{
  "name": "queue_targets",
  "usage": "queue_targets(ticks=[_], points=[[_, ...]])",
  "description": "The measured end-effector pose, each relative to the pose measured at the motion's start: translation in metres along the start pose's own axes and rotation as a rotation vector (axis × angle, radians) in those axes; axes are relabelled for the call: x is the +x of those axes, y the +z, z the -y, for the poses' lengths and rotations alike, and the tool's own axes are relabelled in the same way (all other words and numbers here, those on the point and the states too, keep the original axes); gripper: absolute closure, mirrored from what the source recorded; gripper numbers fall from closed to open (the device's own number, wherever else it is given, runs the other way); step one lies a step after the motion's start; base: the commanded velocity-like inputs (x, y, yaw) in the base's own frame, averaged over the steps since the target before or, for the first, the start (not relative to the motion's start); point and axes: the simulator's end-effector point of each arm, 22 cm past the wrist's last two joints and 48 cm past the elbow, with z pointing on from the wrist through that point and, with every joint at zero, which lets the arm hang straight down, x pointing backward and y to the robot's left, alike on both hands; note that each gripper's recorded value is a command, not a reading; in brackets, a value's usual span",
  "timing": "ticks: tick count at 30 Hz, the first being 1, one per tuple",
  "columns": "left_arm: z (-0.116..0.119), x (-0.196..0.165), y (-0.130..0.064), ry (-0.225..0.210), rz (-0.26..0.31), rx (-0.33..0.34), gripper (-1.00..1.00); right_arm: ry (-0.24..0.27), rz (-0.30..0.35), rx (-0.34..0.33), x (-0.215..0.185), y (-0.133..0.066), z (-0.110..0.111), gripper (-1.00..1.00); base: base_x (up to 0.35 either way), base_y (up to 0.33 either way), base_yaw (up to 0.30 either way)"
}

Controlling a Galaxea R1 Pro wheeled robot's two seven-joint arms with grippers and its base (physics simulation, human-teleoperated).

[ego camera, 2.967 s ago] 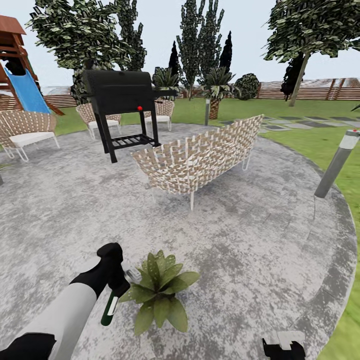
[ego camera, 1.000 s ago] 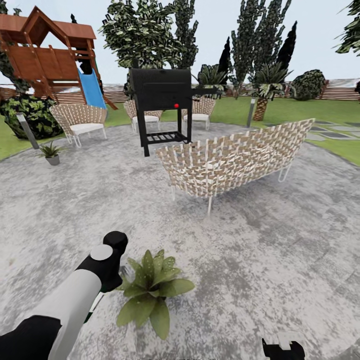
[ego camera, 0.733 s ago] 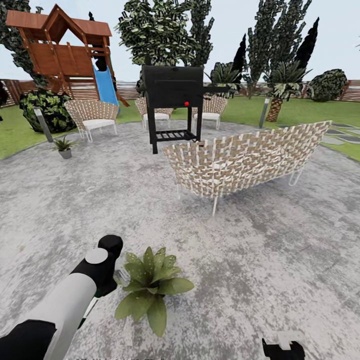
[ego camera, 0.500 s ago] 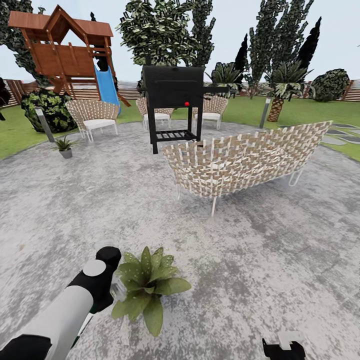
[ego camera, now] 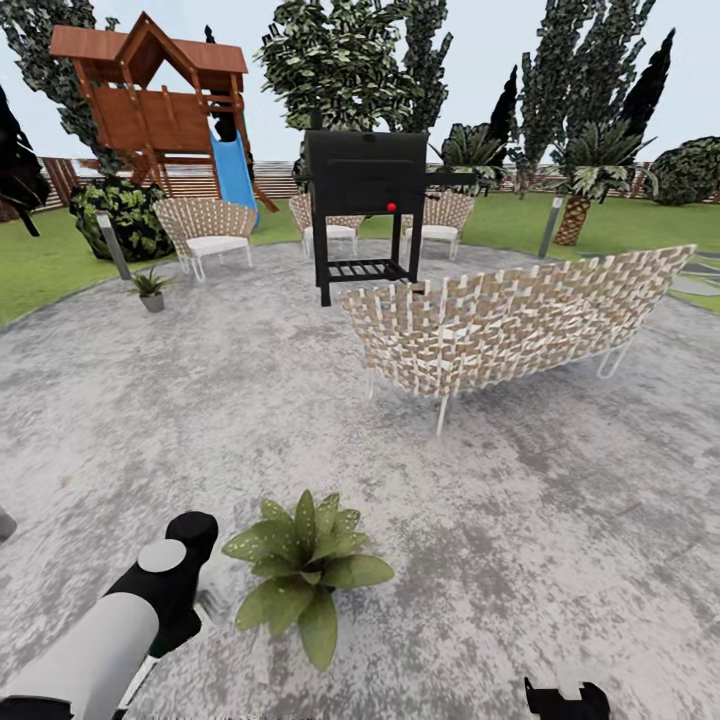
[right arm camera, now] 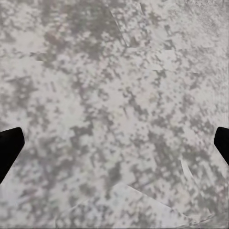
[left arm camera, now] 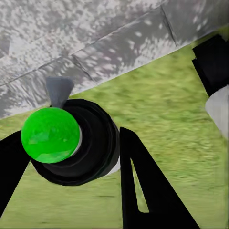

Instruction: Pick up the pesticide atomizer in the garden and spray insectifuge to fully cover both potted plants in the garden.

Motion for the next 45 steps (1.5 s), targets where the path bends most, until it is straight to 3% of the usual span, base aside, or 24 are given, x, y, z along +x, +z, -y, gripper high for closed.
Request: queue_targets(ticks=[6, 10, 13, 16, 19, 22, 26, 33, 45], points=[[0.030, -0.029, -0.011, 0.043, 0.055, 0.033, 1.00, 0.000, 0.001, 0.000, 0.000, 0.000, 0.000, -1.00, 0.037, -0.080, 0.175], [0.032, -0.031, -0.011, 0.046, 0.056, 0.033, 1.00, -0.001, 0.001, 0.002, 0.000, 0.000, 0.001, -1.00, 0.106, -0.204, 0.005], [0.034, -0.033, -0.009, 0.052, 0.053, 0.030, 1.00, -0.001, 0.000, 0.001, 0.000, 0.000, 0.001, -1.00, 0.027, -0.044, 0.001], [0.042, -0.025, 0.006, 0.058, 0.030, 0.037, 1.00, -0.001, 0.000, 0.001, 0.000, 0.000, 0.001, -1.00, 0.003, -0.005, 0.000], [0.041, -0.014, 0.024, 0.056, 0.005, 0.016, 1.00, -0.001, 0.000, 0.001, 0.000, 0.000, 0.001, -1.00, 0.000, -0.001, 0.000], [0.041, -0.009, 0.035, 0.032, 0.024, 0.035, 1.00, -0.001, 0.000, 0.001, 0.000, 0.000, 0.001, -1.00, 0.000, 0.000, 0.073], [0.035, -0.017, 0.035, 0.016, 0.071, 0.016, 1.00, 0.000, 0.000, 0.000, 0.000, 0.000, 0.000, -1.00, 0.000, 0.000, 0.238], [0.050, -0.035, 0.029, 0.024, 0.124, 0.046, 1.00, 0.000, 0.000, 0.000, 0.000, 0.000, 0.000, -1.00, 0.000, -0.004, 0.127], [0.050, -0.038, 0.026, 0.022, 0.135, 0.051, 1.00, -0.001, 0.000, 0.000, 0.000, 0.000, 0.000, -1.00, 0.076, -0.245, 0.016]])
